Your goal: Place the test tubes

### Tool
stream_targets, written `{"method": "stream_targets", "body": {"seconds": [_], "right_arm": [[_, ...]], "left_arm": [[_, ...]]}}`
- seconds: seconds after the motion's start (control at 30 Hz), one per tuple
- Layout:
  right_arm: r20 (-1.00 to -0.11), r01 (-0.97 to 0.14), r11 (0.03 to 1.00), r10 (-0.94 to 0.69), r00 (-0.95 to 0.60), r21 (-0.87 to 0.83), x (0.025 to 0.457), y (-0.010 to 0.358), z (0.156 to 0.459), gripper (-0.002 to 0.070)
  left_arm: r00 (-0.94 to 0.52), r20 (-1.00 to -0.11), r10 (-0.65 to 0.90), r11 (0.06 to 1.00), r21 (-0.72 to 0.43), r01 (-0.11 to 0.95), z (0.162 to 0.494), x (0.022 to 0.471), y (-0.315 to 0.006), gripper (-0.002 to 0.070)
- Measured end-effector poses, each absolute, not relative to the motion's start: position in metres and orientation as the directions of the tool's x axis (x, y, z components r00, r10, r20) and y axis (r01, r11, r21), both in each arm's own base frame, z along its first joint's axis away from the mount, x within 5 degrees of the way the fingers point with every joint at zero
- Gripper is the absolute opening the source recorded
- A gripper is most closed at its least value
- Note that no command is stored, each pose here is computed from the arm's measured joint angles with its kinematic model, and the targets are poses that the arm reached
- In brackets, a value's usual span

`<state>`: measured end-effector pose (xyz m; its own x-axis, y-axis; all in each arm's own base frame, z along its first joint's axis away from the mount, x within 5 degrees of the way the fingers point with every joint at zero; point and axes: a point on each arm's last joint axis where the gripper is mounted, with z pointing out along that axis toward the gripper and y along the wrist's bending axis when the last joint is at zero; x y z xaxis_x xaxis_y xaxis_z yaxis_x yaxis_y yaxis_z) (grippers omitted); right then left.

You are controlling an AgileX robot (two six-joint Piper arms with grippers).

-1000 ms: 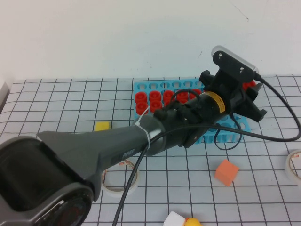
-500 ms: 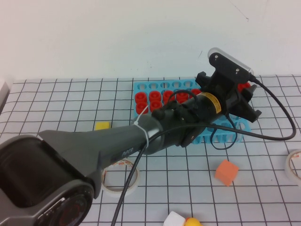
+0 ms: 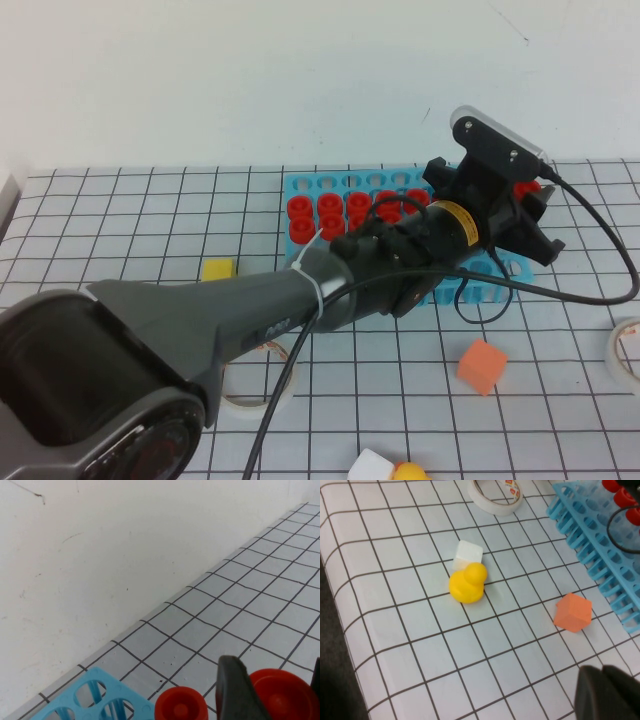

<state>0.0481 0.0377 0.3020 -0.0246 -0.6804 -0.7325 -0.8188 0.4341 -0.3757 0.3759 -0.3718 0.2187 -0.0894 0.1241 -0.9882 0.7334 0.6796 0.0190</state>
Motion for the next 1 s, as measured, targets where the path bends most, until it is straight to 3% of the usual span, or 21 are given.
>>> {"method": "stream_targets", "body": {"seconds": [1.0], "right_arm": [[-0.732,-0.819,0.433,-0.681,-0.023,-0.377,0.048,0.038,0.302,-0.0001]], "left_arm": [[-0.155,-0.979,0.131,0.699,-0.02,0.715,0.204,0.381,-0.37,0.0275]]}}
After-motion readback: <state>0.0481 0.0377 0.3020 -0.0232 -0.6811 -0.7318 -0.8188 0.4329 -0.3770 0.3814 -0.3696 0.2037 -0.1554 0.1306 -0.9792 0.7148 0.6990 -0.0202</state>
